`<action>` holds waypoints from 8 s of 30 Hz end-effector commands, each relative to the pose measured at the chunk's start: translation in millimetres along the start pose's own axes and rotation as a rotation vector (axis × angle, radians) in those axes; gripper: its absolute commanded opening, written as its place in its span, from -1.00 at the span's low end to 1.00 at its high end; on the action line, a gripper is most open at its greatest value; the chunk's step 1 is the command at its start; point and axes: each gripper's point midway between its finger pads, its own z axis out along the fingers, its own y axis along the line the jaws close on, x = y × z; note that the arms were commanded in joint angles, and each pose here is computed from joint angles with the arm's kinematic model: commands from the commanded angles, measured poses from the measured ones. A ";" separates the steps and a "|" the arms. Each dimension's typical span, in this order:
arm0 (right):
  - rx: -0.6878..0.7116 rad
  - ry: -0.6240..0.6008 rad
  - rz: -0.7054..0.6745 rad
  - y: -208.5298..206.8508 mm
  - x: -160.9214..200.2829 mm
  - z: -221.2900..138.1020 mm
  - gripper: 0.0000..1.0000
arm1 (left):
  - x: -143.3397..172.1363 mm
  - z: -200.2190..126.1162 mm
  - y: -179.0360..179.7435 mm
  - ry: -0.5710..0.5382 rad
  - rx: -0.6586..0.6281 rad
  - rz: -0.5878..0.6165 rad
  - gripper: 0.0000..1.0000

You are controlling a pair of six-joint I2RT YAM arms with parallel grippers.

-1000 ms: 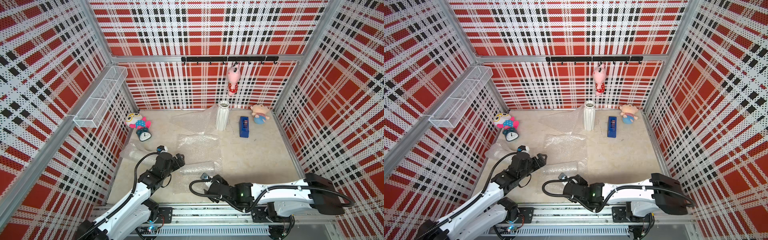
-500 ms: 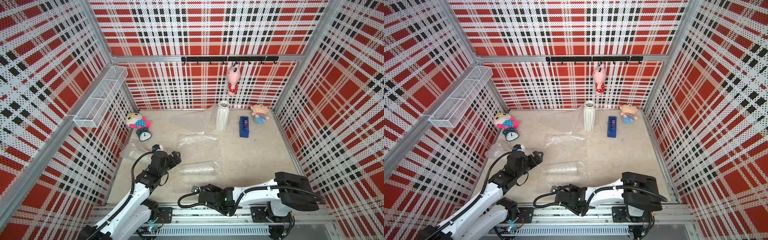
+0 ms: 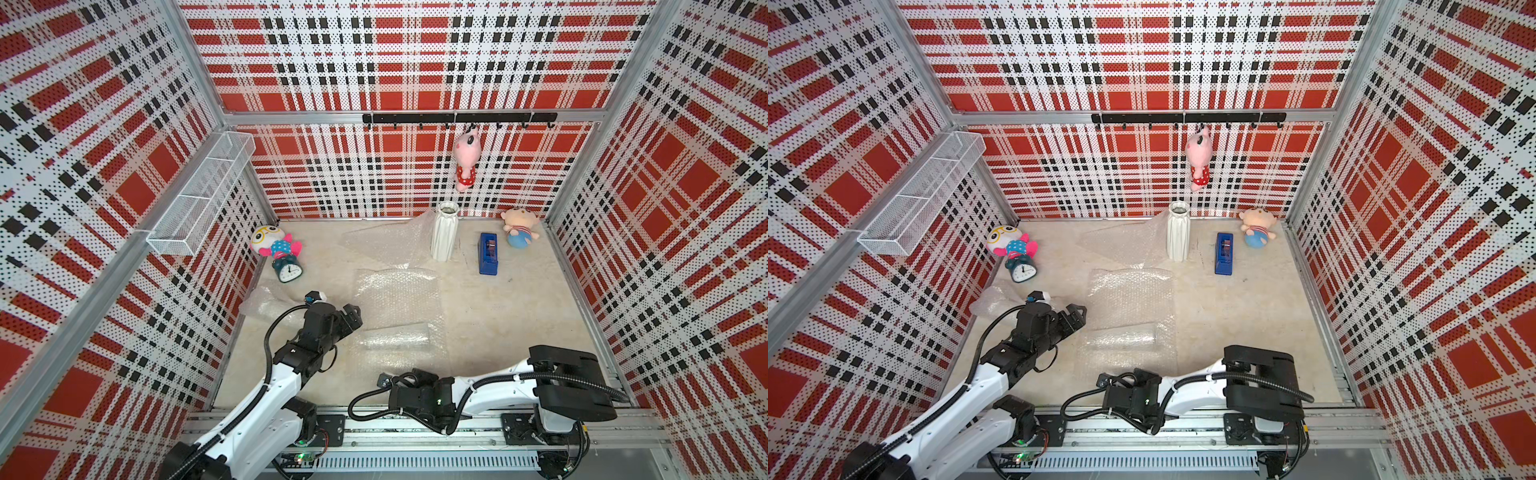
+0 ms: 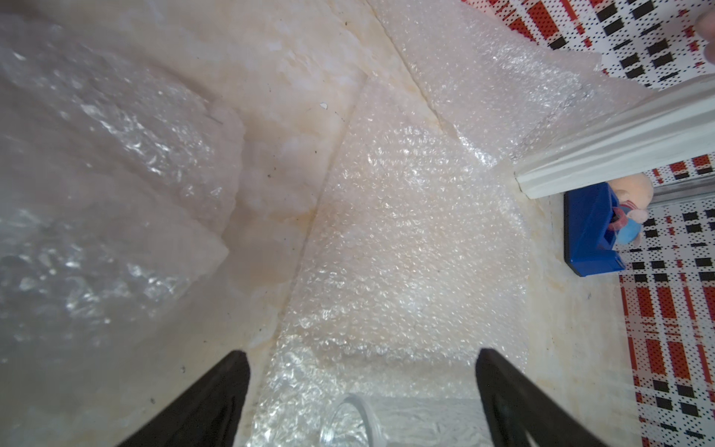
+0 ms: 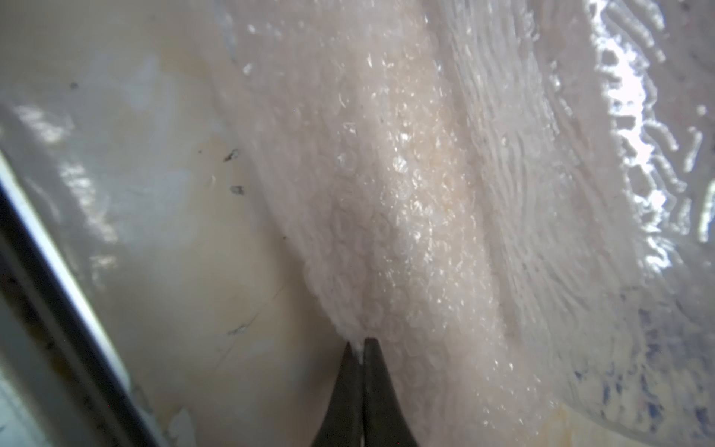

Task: Wrap vases in bubble wrap
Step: Wrap the vase in bubble wrap.

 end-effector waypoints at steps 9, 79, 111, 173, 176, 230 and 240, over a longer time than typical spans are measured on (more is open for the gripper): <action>0.194 -0.159 0.038 -44.6 -33.8 -28.4 -1.00 | 19.4 17.0 -17.7 0.037 -0.005 0.075 0.91; 0.323 -0.128 0.062 -153.2 -26.7 55.7 -0.23 | -61.8 9.7 -19.0 -0.137 -0.146 0.114 0.91; 0.358 -0.180 0.203 -192.6 -31.3 43.4 0.32 | 40.5 49.7 -16.7 0.106 -0.152 0.181 0.74; -0.097 -0.088 -0.405 -134.6 -8.9 106.8 0.63 | -17.5 68.8 -6.7 0.048 -0.157 0.140 0.79; -0.100 -0.098 -0.381 -136.1 -13.5 103.9 0.49 | -33.8 56.5 -5.6 -0.001 -0.159 0.111 0.83; -0.649 -0.049 1.226 -76.8 -67.5 97.2 -0.09 | 13.4 77.3 -29.5 0.056 -0.101 0.117 0.89; -0.504 -0.045 1.136 -96.6 -53.6 102.5 0.20 | 32.4 90.7 -30.0 0.104 -0.165 0.176 0.83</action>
